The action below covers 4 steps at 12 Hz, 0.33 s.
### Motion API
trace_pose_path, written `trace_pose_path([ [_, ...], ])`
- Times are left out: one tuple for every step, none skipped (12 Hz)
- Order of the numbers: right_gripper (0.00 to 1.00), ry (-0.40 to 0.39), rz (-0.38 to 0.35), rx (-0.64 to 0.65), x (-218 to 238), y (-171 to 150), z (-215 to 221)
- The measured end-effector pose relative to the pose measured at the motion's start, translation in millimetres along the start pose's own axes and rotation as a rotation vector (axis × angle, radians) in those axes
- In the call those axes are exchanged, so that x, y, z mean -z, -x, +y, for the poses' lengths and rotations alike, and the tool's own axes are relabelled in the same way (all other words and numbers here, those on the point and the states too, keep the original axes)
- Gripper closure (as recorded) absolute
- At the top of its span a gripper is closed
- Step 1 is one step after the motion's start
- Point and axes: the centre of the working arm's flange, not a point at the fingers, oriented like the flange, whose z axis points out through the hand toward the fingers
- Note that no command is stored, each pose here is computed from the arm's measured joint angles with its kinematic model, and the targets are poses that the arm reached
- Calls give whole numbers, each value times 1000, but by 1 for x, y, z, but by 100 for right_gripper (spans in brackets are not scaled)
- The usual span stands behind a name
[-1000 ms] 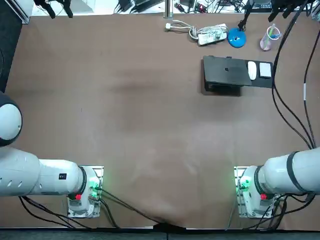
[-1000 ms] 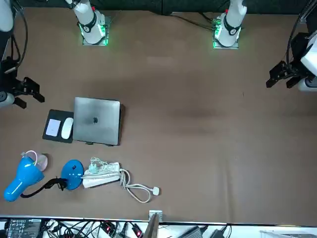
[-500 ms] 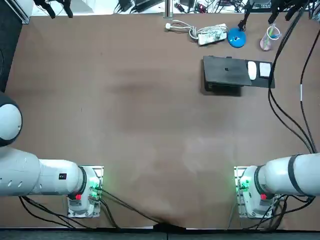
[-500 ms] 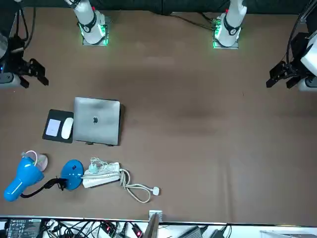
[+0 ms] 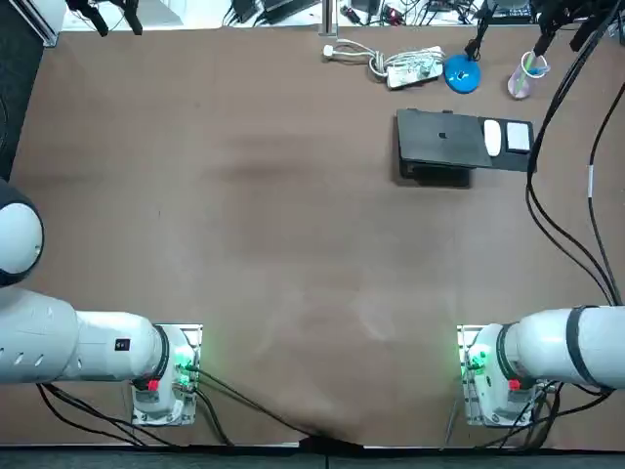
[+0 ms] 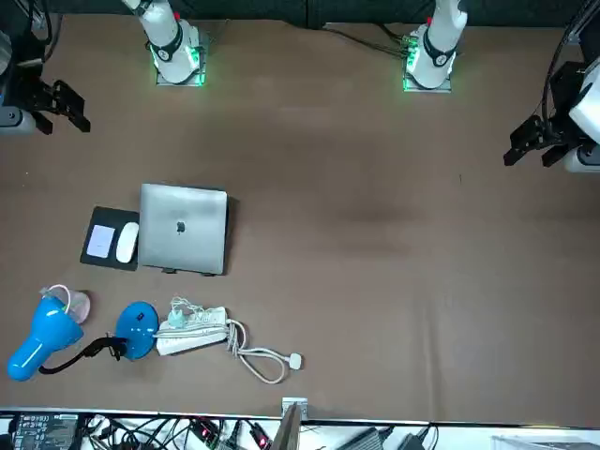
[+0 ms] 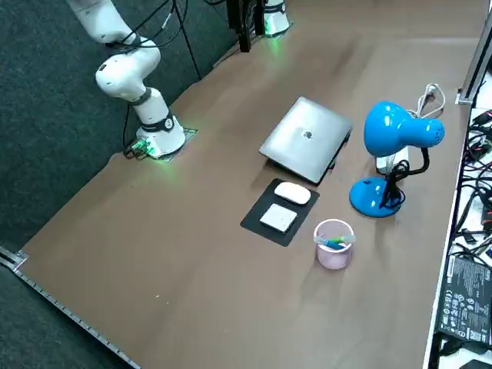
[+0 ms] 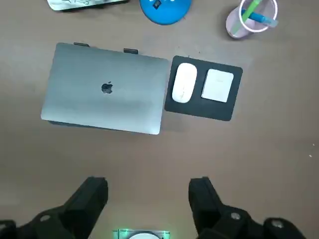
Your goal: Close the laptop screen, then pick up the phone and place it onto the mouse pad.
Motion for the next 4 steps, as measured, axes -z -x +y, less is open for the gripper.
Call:
trace_pose_path([
  [0,-1,0,-9,0,1,1],
  [0,-1,0,-21,0,0,1],
  [0,-1,-1,-33,-1,0,1],
  [0,-1,0,-47,-1,0,1],
])
